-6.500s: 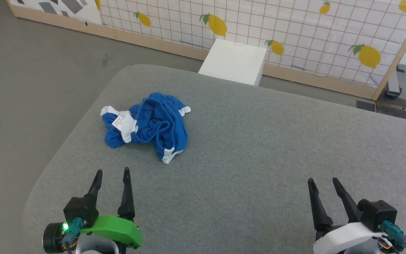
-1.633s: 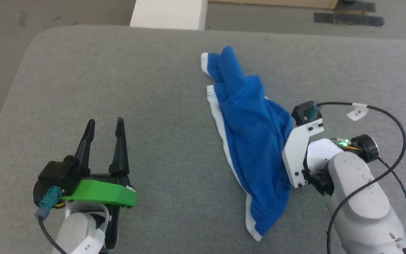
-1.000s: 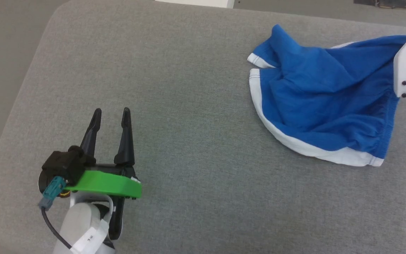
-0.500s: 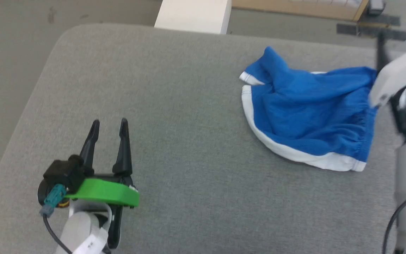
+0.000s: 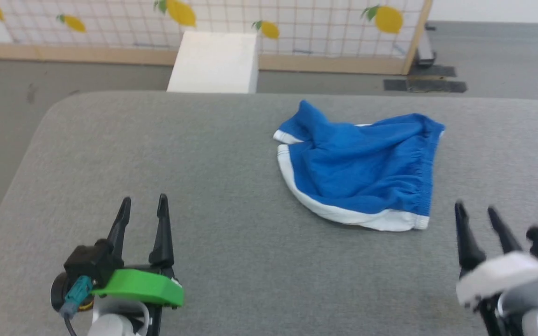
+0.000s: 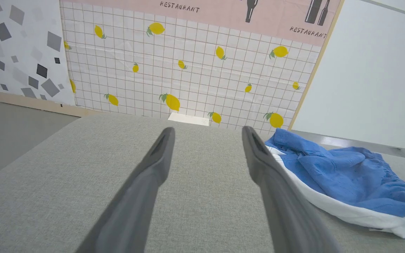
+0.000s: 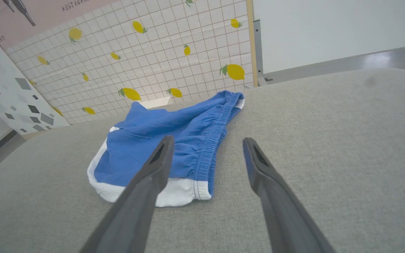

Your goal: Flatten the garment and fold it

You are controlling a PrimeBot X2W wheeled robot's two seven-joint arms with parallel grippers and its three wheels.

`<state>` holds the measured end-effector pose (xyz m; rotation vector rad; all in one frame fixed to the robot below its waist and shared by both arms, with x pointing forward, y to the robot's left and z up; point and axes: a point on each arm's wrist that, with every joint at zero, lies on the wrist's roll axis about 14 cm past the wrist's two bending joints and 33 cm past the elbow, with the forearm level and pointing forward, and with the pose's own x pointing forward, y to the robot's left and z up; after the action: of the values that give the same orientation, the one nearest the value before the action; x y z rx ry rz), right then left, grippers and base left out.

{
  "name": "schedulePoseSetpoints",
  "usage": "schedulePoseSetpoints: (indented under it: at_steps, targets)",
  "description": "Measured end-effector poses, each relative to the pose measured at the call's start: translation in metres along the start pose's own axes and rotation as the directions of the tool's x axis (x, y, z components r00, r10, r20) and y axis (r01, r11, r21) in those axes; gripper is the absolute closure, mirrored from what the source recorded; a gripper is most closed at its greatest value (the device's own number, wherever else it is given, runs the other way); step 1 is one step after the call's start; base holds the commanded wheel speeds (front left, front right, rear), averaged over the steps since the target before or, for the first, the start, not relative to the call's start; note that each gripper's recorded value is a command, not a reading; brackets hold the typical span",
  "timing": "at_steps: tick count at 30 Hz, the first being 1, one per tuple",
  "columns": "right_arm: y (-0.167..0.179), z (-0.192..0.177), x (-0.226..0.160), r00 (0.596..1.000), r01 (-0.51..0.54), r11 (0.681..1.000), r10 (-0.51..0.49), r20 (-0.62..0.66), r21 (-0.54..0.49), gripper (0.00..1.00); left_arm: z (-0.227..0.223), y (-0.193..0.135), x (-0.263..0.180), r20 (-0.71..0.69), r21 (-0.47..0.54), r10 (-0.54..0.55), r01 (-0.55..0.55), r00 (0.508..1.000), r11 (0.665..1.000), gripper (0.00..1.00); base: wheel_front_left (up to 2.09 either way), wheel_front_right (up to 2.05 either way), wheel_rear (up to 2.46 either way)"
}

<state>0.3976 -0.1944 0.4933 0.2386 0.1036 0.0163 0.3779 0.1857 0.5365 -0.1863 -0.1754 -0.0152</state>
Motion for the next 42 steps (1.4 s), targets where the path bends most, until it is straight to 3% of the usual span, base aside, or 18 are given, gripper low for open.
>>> schedulePoseSetpoints:
  at_steps: [8, 14, 17, 20, 26, 28, 33, 40, 41, 42]
  targets:
    - [-0.018, -0.014, -0.033, 0.999, 0.054, 0.996, -0.054, -0.007, 0.065, 0.0, -0.013, -0.025, 0.009, -0.033, -0.102, -0.049, 0.045, 0.998, 0.994, 0.0, 0.0, 0.0, 0.0]
    - [-0.017, -0.003, -0.023, 0.998, 0.049, 0.996, -0.051, 0.028, 0.069, 0.0, -0.014, -0.061, 0.087, -0.163, -0.152, -0.176, 0.151, 0.971, 0.977, 0.0, 0.0, 0.0, 0.0]
    - [-0.019, -0.001, -0.013, 0.998, 0.054, 0.996, -0.056, 0.042, 0.066, 0.0, -0.022, -0.09, 0.127, -0.295, -0.164, -0.266, 0.225, 0.918, 0.96, 0.0, 0.0, 0.0, 0.0]
    - [-0.024, -0.005, -0.007, 0.997, 0.068, 0.995, -0.071, 0.039, 0.076, 0.0, -0.05, -0.114, 0.148, -0.482, -0.162, -0.317, 0.273, 0.817, 0.948, 0.0, 0.0, 0.0, 0.0]
    - [-0.043, -0.027, -0.006, 0.991, 0.13, 0.987, -0.131, 0.002, 0.096, 0.0, -0.128, -0.131, 0.148, -0.806, -0.079, -0.265, 0.346, 0.53, 0.935, 0.0, 0.0, 0.0, 0.0]
    - [-0.049, -0.034, -0.007, 0.988, 0.152, 0.984, -0.151, -0.012, 0.098, 0.0, -0.148, -0.125, 0.145, -0.857, -0.049, -0.222, 0.355, 0.465, 0.934, 0.0, 0.0, 0.0, 0.0]
    - [-0.066, -0.049, -0.013, 0.977, 0.212, 0.972, -0.209, -0.042, 0.096, 0.0, -0.187, -0.113, 0.146, -0.908, -0.008, -0.154, 0.35, 0.389, 0.937, 0.0, 0.0, 0.0, 0.0]
    - [-0.082, -0.063, -0.014, 0.964, 0.261, 0.962, -0.255, -0.077, 0.078, 0.0, -0.216, -0.124, 0.146, -0.921, -0.043, -0.179, 0.368, 0.346, 0.929, 0.0, 0.0, 0.0, 0.0]
    - [-0.082, -0.064, -0.013, 0.964, 0.261, 0.962, -0.255, -0.08, 0.077, 0.0, -0.216, -0.124, 0.146, -0.921, -0.045, -0.182, 0.37, 0.344, 0.928, 0.73, 0.0, 0.0, 0.0]
    - [-0.082, -0.065, -0.012, 0.964, 0.26, 0.962, -0.254, -0.082, 0.078, 0.0, -0.216, -0.125, 0.146, -0.921, -0.051, -0.189, 0.374, 0.341, 0.926, 1.0, 0.0, 0.0, 0.0]
